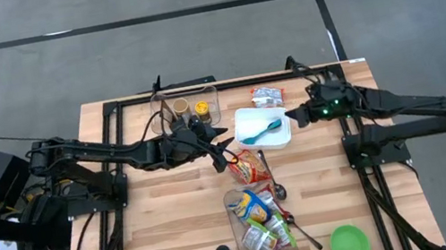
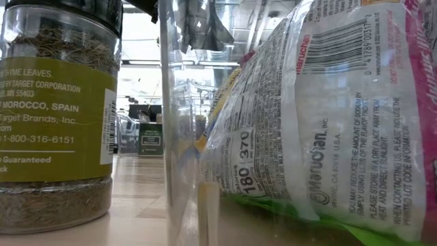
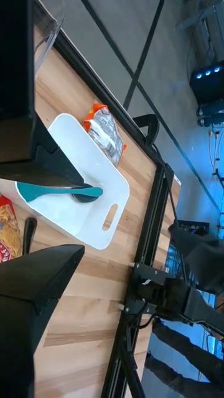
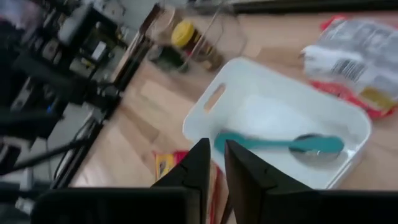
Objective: Pick & Place Food Item
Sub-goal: Put the dark orange noodle pack into the bottom transparent bin
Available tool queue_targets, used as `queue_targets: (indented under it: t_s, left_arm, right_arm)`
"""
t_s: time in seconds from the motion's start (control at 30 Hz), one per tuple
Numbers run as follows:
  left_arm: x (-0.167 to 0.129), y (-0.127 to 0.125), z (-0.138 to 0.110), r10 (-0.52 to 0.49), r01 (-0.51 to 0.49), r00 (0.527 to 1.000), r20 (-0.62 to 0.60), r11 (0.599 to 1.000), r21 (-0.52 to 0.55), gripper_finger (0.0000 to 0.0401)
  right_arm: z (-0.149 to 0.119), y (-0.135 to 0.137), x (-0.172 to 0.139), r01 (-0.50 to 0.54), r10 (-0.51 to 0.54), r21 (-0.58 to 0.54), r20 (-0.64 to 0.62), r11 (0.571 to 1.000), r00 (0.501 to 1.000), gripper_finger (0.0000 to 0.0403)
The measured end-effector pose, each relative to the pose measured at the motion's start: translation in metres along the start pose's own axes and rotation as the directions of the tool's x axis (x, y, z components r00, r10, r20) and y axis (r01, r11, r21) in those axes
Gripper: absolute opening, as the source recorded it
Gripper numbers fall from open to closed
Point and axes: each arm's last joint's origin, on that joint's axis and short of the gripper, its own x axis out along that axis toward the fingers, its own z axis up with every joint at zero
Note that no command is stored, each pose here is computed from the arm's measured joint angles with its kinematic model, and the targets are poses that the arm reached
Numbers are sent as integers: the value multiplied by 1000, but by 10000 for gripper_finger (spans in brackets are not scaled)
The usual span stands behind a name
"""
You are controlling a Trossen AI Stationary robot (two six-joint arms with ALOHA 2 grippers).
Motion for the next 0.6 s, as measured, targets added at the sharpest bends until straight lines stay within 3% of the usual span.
queue_targets:
  t_s: [0.27,0.47,0.6]
  left_arm:
    - [-1,-2,-3,-33,30,999,-30,995,-91,154]
    - [-8,-12,-19,-66,49,982,-176,994,-97,154]
    - [-16,-19,-31,-66,10,959,-275,980,-200,154]
  right_arm:
    - [-20,8,-2,-30,21,-71,-123,997,992,29]
    - [-29,13,-4,-60,41,-104,-173,993,984,15]
    - [-32,16,-5,-70,48,-118,-180,991,983,10]
